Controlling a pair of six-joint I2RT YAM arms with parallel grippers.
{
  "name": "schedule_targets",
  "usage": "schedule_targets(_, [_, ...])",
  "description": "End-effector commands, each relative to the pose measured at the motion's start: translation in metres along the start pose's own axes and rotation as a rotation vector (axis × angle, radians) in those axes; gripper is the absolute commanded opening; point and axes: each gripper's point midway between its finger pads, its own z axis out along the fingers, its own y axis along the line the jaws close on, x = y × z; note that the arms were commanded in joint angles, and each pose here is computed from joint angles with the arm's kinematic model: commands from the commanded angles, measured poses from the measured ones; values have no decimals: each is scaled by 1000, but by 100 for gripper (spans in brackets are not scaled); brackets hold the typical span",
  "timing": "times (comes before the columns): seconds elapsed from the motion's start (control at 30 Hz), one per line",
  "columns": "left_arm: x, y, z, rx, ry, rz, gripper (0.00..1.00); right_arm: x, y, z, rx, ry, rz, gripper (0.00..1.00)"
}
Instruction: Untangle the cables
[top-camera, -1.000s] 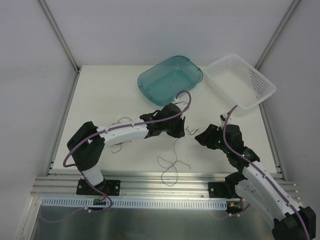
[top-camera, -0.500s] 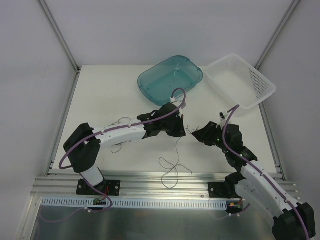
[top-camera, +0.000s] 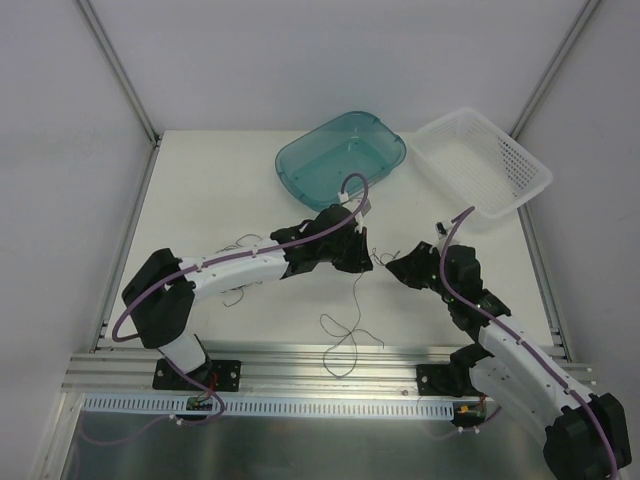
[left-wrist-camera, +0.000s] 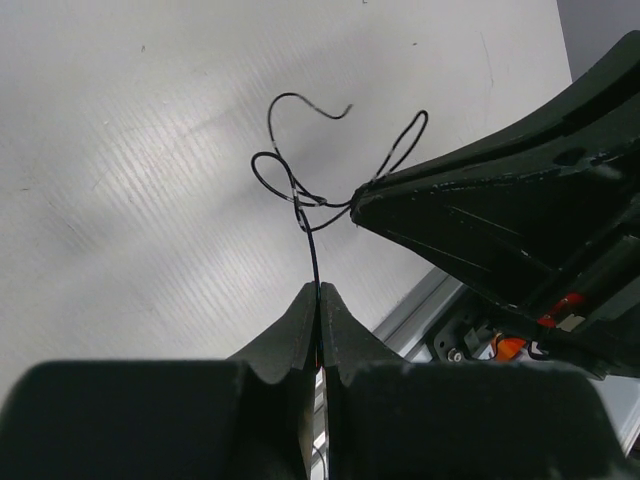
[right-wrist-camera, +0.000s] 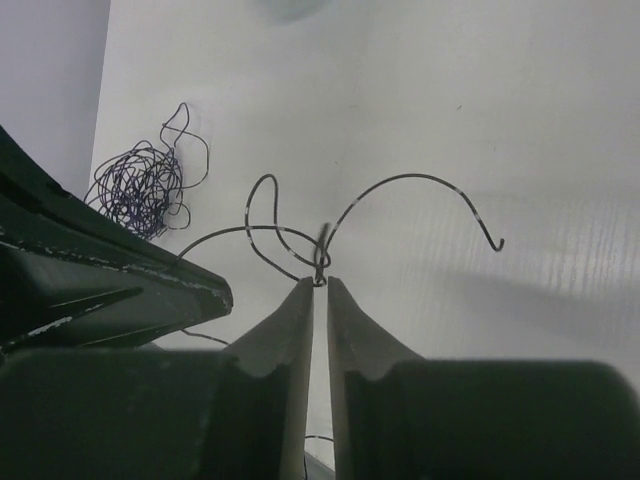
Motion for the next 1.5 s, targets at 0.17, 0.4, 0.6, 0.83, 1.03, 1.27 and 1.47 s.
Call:
schedule_targets(0.17, [-16,-4,-31,34,-94,-9,0,-13,-7,-9,56,-27,-147,1])
schedule_targets(0.4, [-21,32,-48,-25,-134,-33,0,-16,-33,-30,208,2,-228,0])
schedule_targets(0.6, [-17,65,-58,-93,-147,-61,0,-29,-38,-47,297,29,-285,1])
schedule_targets(0.83, [-18,68,-69,-61,-144,-46,0,-33,-19,-48,220,63,-311,6])
schedule_targets(1.03, [-16,47,-69,25,-99,-68,0,-18,31,-22,-94,94,-214,44])
schedule_targets(1.27, [-12,29,-69,109,-54,0,0,-12,54,-11,-232,141,-287,47])
schedule_targets(1.47, [-3,11,-71,206,8,81,0,-2,74,-10,-346,248,-422,47])
